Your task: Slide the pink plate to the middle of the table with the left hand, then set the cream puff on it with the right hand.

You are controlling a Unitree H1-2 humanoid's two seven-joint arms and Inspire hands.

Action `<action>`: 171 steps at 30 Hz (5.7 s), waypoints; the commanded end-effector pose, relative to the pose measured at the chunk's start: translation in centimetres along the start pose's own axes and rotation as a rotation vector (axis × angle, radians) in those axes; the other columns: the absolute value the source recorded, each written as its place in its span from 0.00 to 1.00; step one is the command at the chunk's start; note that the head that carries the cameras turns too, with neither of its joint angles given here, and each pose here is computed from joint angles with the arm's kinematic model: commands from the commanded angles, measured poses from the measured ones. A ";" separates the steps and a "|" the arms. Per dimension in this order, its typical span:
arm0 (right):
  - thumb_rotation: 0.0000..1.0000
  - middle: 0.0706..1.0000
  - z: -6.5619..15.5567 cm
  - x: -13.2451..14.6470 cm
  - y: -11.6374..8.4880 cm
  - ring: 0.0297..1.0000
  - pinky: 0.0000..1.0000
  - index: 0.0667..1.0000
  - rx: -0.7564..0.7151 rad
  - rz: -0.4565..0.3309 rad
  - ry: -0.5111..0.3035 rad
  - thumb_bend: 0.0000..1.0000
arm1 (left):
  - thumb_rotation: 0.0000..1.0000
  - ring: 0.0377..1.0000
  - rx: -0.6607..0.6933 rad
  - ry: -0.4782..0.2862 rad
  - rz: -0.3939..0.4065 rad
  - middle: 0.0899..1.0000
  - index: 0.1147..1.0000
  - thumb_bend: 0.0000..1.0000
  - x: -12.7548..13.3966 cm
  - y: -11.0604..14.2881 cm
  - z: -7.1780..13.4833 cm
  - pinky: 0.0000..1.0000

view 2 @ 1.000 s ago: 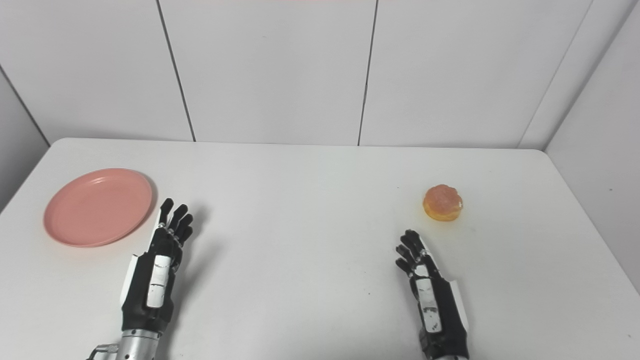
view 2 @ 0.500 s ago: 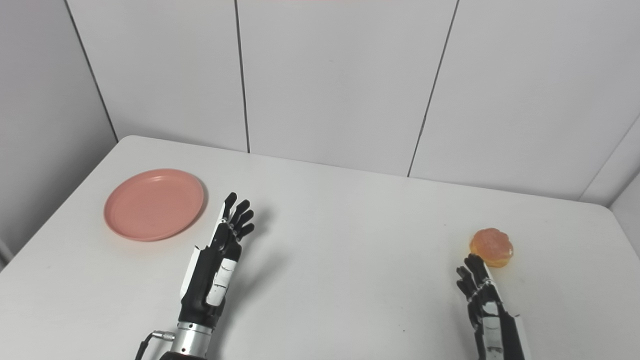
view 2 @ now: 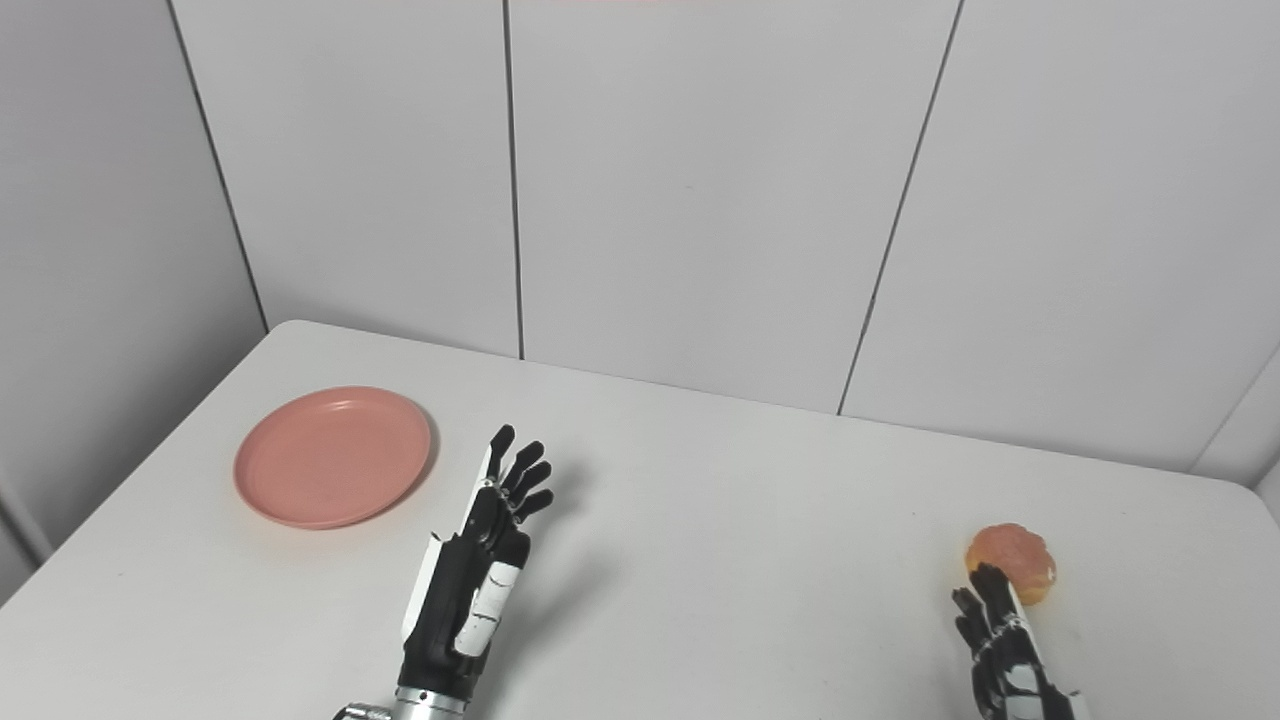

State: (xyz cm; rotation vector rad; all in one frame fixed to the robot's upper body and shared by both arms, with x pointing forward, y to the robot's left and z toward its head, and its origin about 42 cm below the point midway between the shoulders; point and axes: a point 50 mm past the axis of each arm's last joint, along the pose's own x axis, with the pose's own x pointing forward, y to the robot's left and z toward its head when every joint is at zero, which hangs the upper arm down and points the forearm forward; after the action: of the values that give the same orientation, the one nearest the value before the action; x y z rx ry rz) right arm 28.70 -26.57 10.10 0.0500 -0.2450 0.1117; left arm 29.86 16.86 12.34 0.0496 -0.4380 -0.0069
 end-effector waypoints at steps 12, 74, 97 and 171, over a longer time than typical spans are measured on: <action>1.00 0.95 -3.1 -3.3 -0.4 0.94 1.00 0.93 0.012 -0.017 0.138 0.85 | 0.88 0.87 -0.173 -0.060 0.029 0.88 0.94 0.87 4.0 2.1 3.5 0.87; 1.00 0.98 -3.0 -3.4 -0.2 0.89 0.88 0.96 0.003 -0.007 0.189 0.84 | 0.89 0.93 0.254 0.133 0.308 0.92 0.93 0.97 14.9 33.8 1.1 0.83; 1.00 0.96 -2.7 -3.5 0.3 0.86 0.84 0.94 -0.008 -0.005 0.185 0.86 | 0.94 0.90 0.159 0.212 0.217 0.92 0.93 1.00 14.6 27.7 -3.3 0.86; 0.97 0.94 0.8 -1.6 8.1 0.81 0.74 0.92 -0.033 0.034 0.188 0.91 | 0.95 0.98 -0.167 0.293 -0.110 1.00 0.99 1.00 11.0 12.1 -4.1 0.92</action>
State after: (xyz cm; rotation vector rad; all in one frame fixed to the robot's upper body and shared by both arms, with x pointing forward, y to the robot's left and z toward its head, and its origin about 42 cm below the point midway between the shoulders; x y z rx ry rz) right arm 26.12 -20.31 10.91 -0.0055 -0.0956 0.0888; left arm 41.56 29.70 14.09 -0.0659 -0.1359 -0.1219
